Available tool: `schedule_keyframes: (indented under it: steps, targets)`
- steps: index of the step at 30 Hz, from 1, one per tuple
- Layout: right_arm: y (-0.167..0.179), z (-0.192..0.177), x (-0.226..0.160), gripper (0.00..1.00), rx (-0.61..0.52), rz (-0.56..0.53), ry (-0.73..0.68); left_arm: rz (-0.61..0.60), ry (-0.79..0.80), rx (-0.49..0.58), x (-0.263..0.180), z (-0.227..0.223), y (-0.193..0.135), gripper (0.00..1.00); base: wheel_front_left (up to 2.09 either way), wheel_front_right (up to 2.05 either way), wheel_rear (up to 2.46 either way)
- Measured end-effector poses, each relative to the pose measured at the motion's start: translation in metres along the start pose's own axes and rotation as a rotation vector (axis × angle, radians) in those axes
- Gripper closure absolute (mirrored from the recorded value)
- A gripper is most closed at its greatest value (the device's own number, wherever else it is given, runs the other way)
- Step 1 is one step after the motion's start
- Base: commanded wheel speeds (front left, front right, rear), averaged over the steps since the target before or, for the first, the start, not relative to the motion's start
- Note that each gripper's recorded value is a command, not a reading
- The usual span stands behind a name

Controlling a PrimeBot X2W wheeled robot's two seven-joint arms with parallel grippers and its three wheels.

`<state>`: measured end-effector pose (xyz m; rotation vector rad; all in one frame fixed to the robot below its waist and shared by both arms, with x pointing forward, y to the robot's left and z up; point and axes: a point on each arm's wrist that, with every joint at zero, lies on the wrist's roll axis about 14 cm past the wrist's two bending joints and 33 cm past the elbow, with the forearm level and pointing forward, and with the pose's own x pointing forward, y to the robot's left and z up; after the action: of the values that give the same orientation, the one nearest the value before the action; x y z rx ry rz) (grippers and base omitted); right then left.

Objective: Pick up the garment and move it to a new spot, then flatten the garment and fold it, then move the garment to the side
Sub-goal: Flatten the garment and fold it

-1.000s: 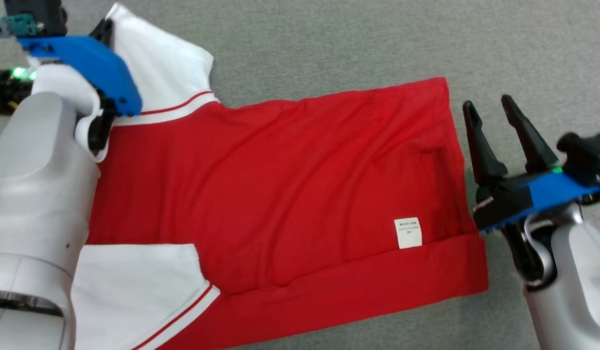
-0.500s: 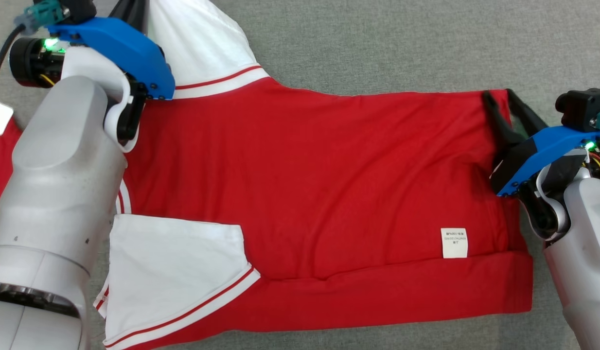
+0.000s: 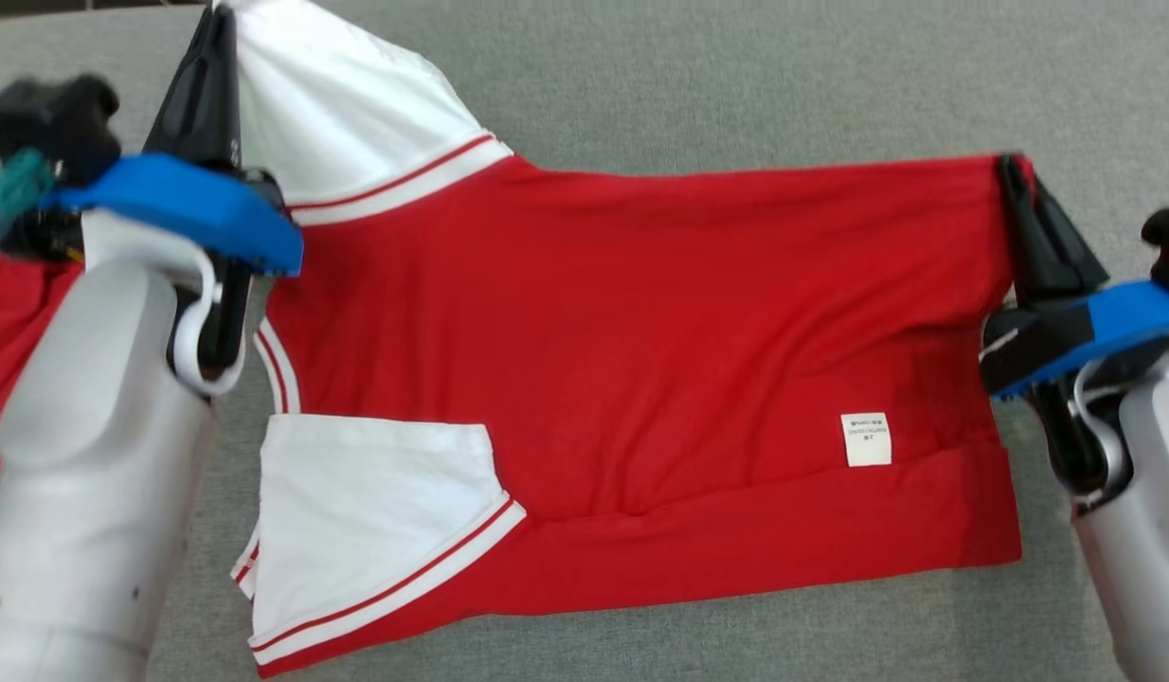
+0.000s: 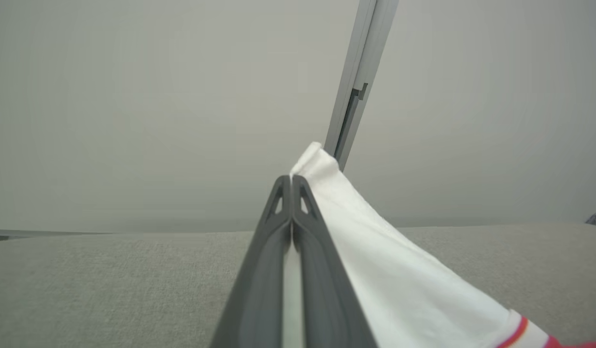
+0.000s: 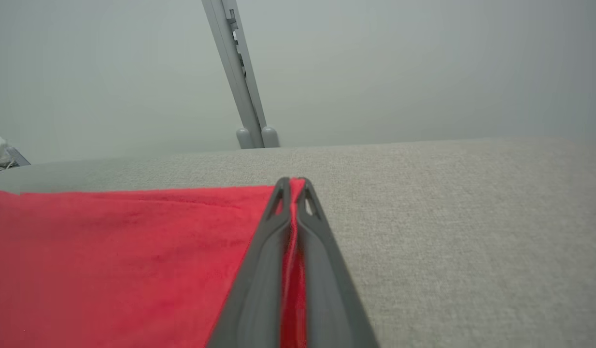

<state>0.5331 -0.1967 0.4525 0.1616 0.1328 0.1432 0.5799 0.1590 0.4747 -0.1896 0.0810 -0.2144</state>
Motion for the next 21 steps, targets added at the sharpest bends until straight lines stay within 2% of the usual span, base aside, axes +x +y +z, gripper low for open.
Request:
schedule_keyframes:
  steps: [2,7,14,21]
  targets:
    - [0.004,-0.002,-0.009,1.0,0.01,0.006,0.0,0.014,-0.033,-0.014,-0.017,0.004,0.001,1.0,0.0,0.0,0.0]
    - [0.01,-0.022,-0.034,1.0,0.051,0.008,0.046,0.059,-0.015,-0.054,-0.07,-0.019,0.001,1.0,0.0,0.0,0.0]
    - [0.004,-0.045,-0.07,1.0,0.117,-0.043,0.105,0.143,0.057,-0.135,-0.134,-0.052,-0.001,1.0,0.0,0.0,0.0]
    - [-0.001,-0.049,-0.095,1.0,0.139,-0.078,0.114,0.209,0.181,-0.19,-0.193,-0.074,-0.008,1.0,0.0,0.0,0.0]
